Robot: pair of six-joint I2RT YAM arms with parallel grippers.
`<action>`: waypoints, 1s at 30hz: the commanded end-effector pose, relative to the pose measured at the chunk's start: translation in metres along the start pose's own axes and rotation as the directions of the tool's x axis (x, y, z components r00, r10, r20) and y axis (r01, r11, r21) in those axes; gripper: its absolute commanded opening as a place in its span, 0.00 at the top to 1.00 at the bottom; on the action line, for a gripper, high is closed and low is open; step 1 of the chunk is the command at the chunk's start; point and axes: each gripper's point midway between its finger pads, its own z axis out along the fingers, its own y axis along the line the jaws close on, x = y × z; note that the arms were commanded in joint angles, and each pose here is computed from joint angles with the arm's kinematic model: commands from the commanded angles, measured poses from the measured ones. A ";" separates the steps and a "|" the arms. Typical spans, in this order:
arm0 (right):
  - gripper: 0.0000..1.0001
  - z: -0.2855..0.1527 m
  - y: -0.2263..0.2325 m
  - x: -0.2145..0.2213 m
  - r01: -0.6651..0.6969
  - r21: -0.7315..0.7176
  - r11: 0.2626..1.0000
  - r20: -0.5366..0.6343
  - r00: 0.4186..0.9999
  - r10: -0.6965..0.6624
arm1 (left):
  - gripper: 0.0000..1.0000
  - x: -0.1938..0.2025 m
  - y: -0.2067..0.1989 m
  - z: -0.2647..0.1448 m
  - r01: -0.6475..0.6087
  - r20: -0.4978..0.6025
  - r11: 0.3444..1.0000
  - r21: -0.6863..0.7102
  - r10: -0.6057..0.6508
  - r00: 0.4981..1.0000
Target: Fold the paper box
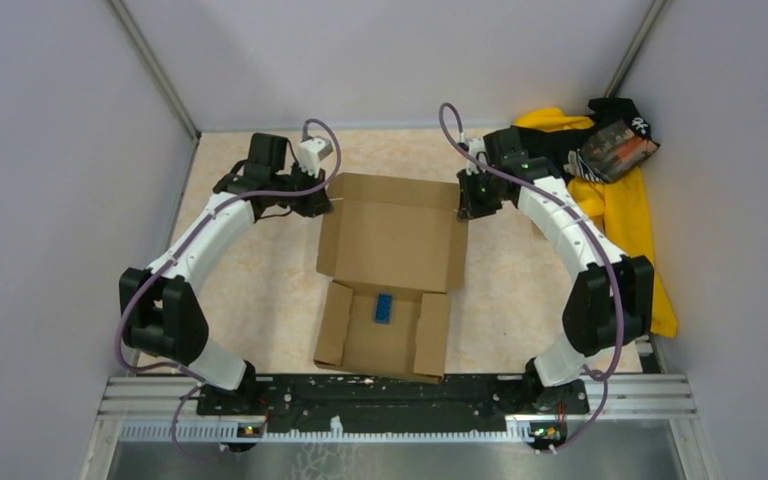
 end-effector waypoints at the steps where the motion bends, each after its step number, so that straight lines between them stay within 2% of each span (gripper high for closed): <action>1: 0.98 -0.020 0.018 -0.022 0.037 0.014 0.999 0.111 0.993 -0.038 | 0.94 -0.020 -0.017 -0.017 -0.037 0.062 0.999 0.040 0.034 0.997; 10: 1.00 -0.040 0.038 -0.039 0.055 0.070 0.996 0.243 0.967 -0.071 | 0.98 -0.017 -0.037 -0.028 -0.052 0.086 0.998 0.022 0.050 0.995; 21: 1.00 -0.066 0.055 -0.059 0.042 0.217 0.975 0.434 0.891 -0.135 | 0.99 -0.026 -0.067 -0.061 -0.072 0.296 0.994 -0.077 0.092 0.951; 30: 1.00 -0.070 0.085 -0.042 -0.012 0.240 0.971 0.513 0.851 -0.116 | 1.00 -0.016 -0.106 -0.070 -0.059 0.356 0.994 -0.095 0.089 0.930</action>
